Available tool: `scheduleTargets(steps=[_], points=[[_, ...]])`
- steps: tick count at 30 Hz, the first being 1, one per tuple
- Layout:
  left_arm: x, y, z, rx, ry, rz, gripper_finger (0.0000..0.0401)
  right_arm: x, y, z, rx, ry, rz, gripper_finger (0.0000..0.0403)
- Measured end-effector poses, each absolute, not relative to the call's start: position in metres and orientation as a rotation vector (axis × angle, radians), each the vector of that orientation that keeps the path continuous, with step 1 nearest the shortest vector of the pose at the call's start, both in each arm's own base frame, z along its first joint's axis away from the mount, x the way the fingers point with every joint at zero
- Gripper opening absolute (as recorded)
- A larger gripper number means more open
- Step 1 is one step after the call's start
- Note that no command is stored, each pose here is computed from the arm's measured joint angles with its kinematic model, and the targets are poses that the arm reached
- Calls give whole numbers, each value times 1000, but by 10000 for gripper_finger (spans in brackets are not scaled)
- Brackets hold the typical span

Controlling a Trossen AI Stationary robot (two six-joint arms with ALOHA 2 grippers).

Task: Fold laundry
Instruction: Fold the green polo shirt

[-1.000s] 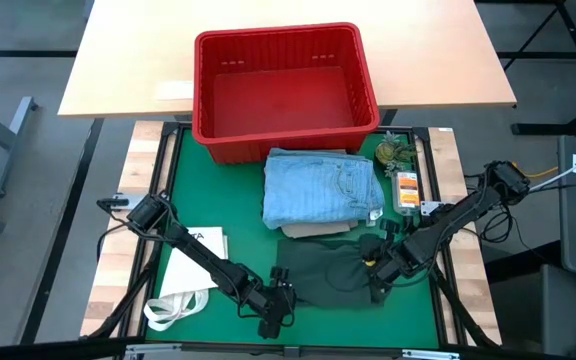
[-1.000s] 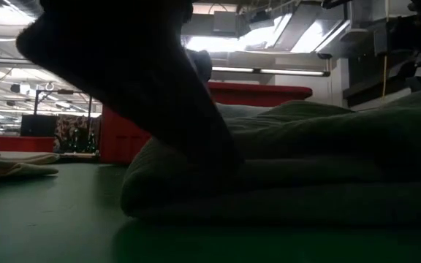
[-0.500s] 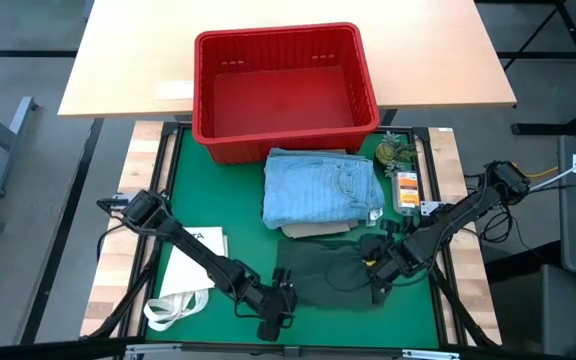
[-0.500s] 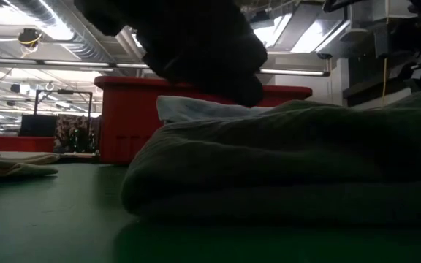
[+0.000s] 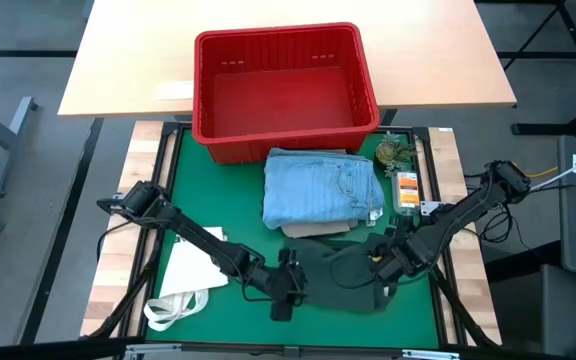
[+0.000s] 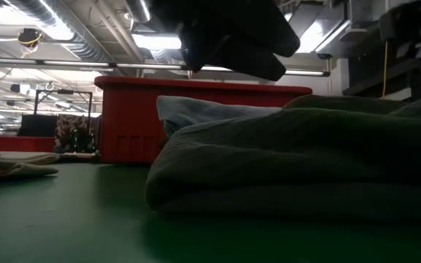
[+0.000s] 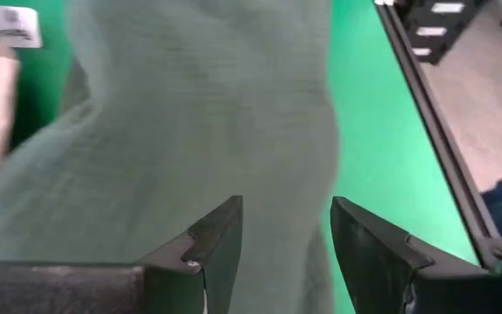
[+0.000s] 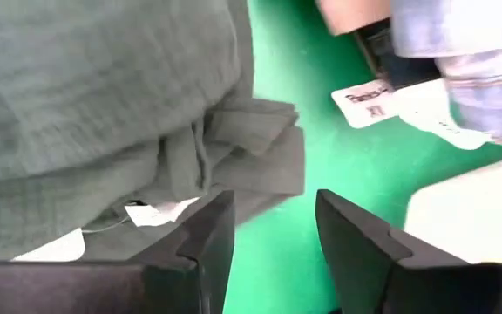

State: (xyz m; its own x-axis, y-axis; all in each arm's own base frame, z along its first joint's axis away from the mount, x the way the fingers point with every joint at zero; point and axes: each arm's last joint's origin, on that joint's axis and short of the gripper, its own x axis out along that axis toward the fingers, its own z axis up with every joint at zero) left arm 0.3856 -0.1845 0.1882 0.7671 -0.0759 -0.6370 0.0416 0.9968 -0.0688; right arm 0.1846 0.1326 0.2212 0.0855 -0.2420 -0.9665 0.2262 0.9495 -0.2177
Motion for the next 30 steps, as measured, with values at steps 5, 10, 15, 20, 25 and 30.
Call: scheduleTargets(steps=[5,10,15,20,25,30], points=[[393,-168,189,-67,692,-23,169,187,135,238,-32,1446,-329,163],[399,-153,189,-79,690,12,169,190,144,245,3,1395,-271,163],[404,-141,189,-90,689,42,169,192,164,245,51,1294,-163,163],[405,-136,189,-94,688,54,169,191,176,247,17,1157,-148,163],[404,-139,189,-95,690,41,169,190,174,248,-71,1102,-189,163],[404,-141,189,-93,690,36,169,201,162,248,-205,1097,-173,163]])
